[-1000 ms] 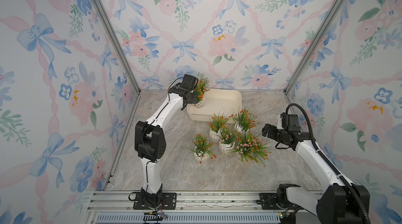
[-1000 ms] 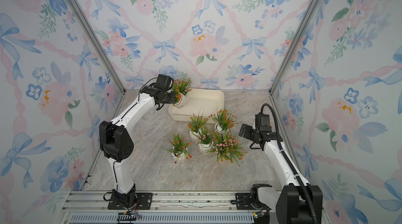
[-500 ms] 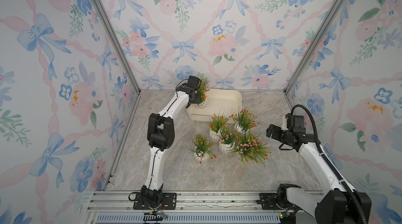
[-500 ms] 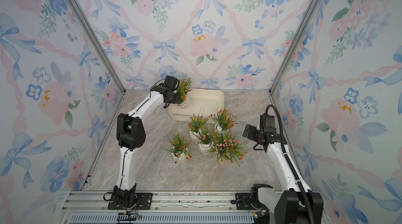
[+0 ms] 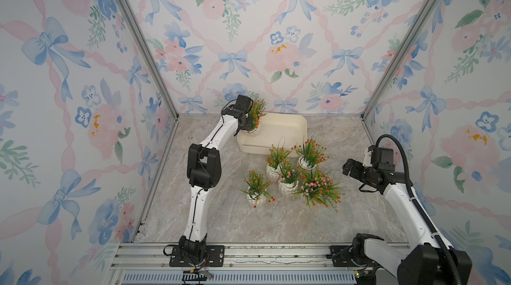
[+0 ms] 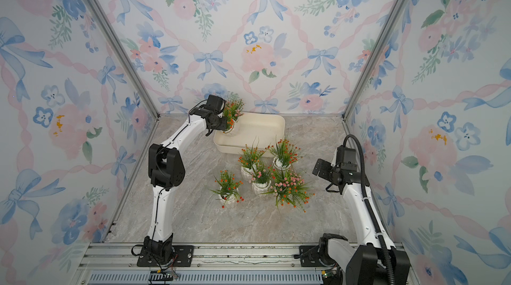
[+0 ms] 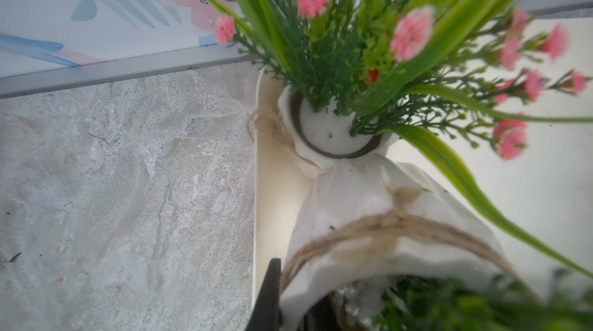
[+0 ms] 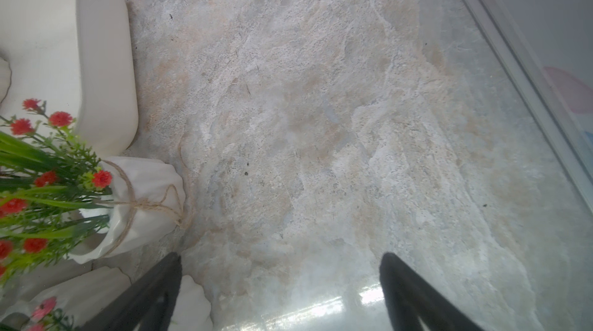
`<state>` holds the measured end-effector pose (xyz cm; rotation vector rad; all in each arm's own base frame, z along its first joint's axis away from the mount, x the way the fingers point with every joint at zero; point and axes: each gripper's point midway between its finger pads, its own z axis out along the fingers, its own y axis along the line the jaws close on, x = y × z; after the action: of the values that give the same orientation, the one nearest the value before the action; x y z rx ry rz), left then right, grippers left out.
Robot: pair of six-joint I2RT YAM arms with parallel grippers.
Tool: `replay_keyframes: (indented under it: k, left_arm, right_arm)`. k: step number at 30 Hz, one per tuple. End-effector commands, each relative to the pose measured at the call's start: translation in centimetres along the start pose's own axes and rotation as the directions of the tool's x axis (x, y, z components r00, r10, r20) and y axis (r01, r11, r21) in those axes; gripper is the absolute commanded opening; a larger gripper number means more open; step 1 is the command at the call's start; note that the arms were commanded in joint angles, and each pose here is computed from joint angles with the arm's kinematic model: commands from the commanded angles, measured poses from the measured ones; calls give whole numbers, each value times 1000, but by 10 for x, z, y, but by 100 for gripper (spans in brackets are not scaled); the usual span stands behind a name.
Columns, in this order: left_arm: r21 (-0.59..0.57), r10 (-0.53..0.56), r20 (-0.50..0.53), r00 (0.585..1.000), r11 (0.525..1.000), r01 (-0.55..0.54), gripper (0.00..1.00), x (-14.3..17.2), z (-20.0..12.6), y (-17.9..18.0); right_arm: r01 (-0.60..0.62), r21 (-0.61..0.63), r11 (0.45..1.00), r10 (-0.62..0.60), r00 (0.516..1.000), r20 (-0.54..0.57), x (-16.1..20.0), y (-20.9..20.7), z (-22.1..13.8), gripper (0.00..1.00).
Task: Put the potted gypsophila into the storage box
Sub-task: Place the baby's breath potted plant at the storage box.
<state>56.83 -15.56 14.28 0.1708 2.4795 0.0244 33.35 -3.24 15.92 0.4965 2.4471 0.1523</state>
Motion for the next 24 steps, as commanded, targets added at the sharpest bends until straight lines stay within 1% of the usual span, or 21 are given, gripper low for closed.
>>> replay_keyframes:
  k: [1, 10, 18, 24]
  left_arm:
    - [-42, 38, -28, 999, 998, -39, 0, 7, 10, 7]
    - [-84, 90, -75, 993, 992, -96, 0, 21, 3, 14]
    - [-89, 112, -134, 985, 988, -124, 0, 44, 10, 15]
    - [-103, 122, -145, 982, 985, -138, 0, 46, 10, 18]
  right_arm:
    - [-1, -5, 1000, 1, 1000, -23, 6, -3, 2, 97]
    - [-8, -11, 1000, 8, 1000, -28, 9, -3, 4, 97]
    - [-14, -16, 1000, 13, 999, -32, 9, -2, 6, 97]
    - [-15, -16, 1000, 14, 999, -33, 9, -2, 6, 97]
